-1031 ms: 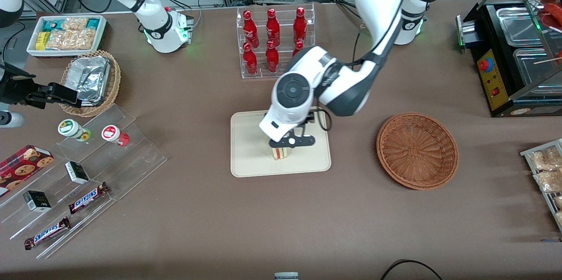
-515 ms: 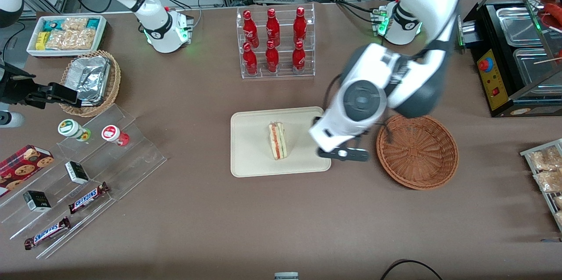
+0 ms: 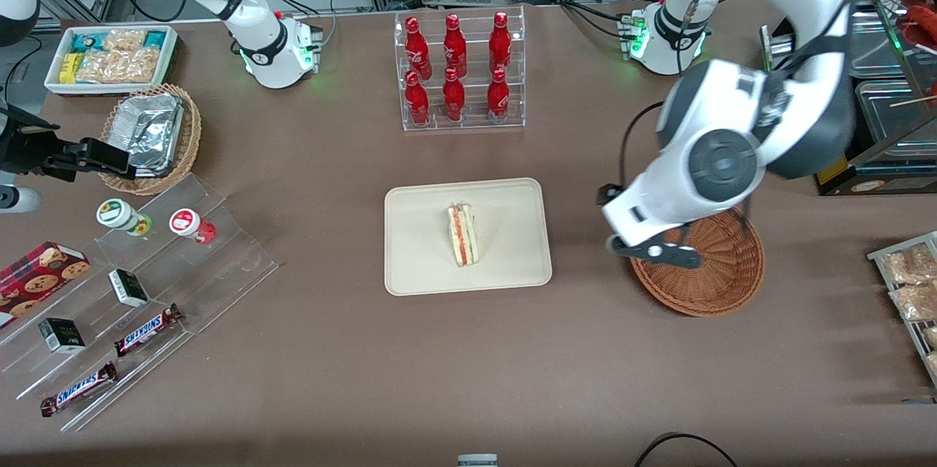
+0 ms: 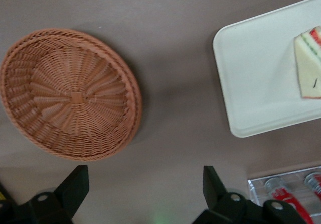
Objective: Place sandwich from basket to tray
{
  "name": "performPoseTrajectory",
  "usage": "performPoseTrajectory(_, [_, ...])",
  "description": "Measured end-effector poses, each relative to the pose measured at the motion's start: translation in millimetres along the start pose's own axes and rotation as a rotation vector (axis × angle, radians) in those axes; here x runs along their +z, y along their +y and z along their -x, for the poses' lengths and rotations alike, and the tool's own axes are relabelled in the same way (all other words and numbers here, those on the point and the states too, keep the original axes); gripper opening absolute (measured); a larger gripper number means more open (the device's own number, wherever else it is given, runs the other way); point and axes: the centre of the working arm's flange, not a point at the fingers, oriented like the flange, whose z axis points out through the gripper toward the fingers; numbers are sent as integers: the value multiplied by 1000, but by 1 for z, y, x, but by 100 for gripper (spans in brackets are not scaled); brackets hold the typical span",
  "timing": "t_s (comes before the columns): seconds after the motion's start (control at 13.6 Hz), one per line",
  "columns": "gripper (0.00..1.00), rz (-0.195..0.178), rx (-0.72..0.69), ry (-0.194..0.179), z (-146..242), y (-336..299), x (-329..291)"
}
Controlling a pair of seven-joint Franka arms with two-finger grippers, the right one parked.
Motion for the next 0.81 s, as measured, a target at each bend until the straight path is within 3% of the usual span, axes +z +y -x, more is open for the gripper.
performPoseTrajectory(0.29, [100, 18, 3, 13, 25, -58, -16])
performPoseTrajectory(0.81, [100, 14, -9, 35, 77, -90, -43])
